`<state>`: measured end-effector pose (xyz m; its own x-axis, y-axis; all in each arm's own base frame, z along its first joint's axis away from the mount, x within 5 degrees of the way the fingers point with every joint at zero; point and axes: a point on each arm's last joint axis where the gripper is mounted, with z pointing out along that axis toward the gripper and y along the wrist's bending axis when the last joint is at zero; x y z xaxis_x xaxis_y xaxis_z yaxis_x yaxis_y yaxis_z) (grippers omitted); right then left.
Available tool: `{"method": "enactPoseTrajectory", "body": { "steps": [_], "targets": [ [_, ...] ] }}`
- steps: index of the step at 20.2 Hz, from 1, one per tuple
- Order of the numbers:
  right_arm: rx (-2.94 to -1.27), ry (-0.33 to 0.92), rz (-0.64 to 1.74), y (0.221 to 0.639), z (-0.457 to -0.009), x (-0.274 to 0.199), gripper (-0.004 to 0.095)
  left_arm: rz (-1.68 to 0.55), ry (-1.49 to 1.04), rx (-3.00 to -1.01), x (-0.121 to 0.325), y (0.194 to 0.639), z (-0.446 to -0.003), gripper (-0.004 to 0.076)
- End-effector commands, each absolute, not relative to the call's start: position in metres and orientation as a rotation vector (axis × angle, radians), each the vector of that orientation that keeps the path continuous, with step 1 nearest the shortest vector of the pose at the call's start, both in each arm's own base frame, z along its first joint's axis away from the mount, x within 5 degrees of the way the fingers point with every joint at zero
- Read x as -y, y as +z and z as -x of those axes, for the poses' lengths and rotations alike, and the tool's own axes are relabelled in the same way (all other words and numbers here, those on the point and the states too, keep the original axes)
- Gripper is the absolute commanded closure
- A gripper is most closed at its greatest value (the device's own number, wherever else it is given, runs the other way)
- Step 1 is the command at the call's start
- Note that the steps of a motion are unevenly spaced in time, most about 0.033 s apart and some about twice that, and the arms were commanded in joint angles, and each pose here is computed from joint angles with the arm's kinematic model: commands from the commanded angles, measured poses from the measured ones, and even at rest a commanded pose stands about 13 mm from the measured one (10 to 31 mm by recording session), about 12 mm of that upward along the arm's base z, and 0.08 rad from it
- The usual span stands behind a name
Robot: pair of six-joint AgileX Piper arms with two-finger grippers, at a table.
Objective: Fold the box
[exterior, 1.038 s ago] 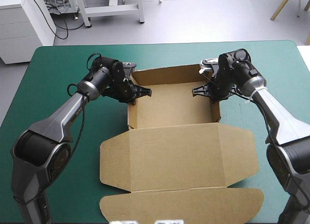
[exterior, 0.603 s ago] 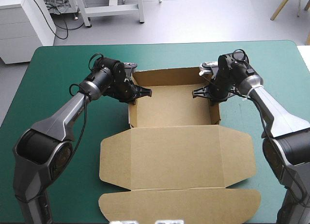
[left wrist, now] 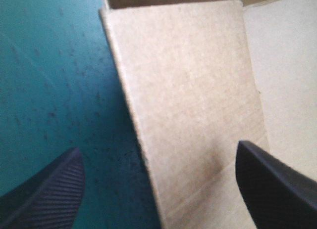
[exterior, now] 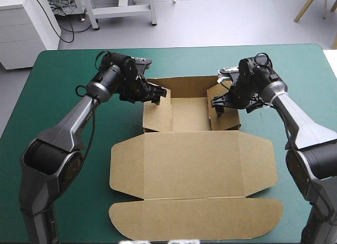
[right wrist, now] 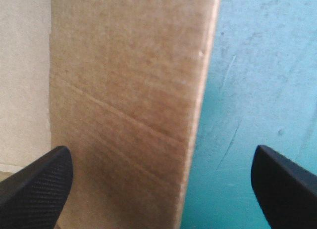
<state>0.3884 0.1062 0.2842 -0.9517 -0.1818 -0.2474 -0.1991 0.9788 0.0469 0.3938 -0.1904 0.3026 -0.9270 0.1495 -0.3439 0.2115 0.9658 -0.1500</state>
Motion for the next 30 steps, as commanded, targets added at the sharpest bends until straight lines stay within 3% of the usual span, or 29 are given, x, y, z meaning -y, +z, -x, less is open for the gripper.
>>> {"method": "enactPoseTrajectory", "body": {
  "steps": [1,3,5,7,8,10,15,20,24,30],
  "targets": [
    [-2.740,0.172,0.257,0.331,-0.384,-0.105,0.0007,-0.270,-0.279,-2.650,0.186,0.351,-0.385,0.0129],
    [-2.637,0.216,0.249,0.365,-0.379,-0.105,0.0007,-0.271,-0.243,-2.602,0.182,0.374,-0.384,0.0129],
    [-2.540,0.204,0.246,0.397,-0.368,-0.101,0.0007,-0.250,-0.184,-2.512,0.174,0.405,-0.381,0.0183],
    [-2.481,0.181,0.244,0.418,-0.354,-0.095,0.0007,-0.229,-0.184,-2.415,0.168,0.433,-0.375,0.0311],
    [-2.462,0.180,0.243,0.425,-0.347,-0.093,0.0007,-0.222,-0.189,-2.377,0.165,0.445,-0.371,0.0395],
    [-2.411,0.186,0.239,0.444,-0.329,-0.088,0.0007,-0.213,-0.205,-2.284,0.157,0.475,-0.356,0.0713],
    [-2.438,0.137,0.239,0.439,-0.299,-0.077,0.0007,-0.277,-0.227,-2.188,0.134,0.517,-0.302,0.0734],
    [-2.476,0.146,0.239,0.410,-0.316,-0.082,0.0007,-0.380,-0.194,-2.168,0.113,0.526,-0.226,0.0734],
    [-2.593,0.128,0.245,0.367,-0.349,-0.091,0.0007,-0.452,-0.158,-2.170,0.084,0.508,-0.157,0.0734],
    [-2.693,0.115,0.254,0.322,-0.377,-0.099,0.0007,-0.478,-0.143,-2.219,0.057,0.458,-0.115,0.0734]
  ]
}}
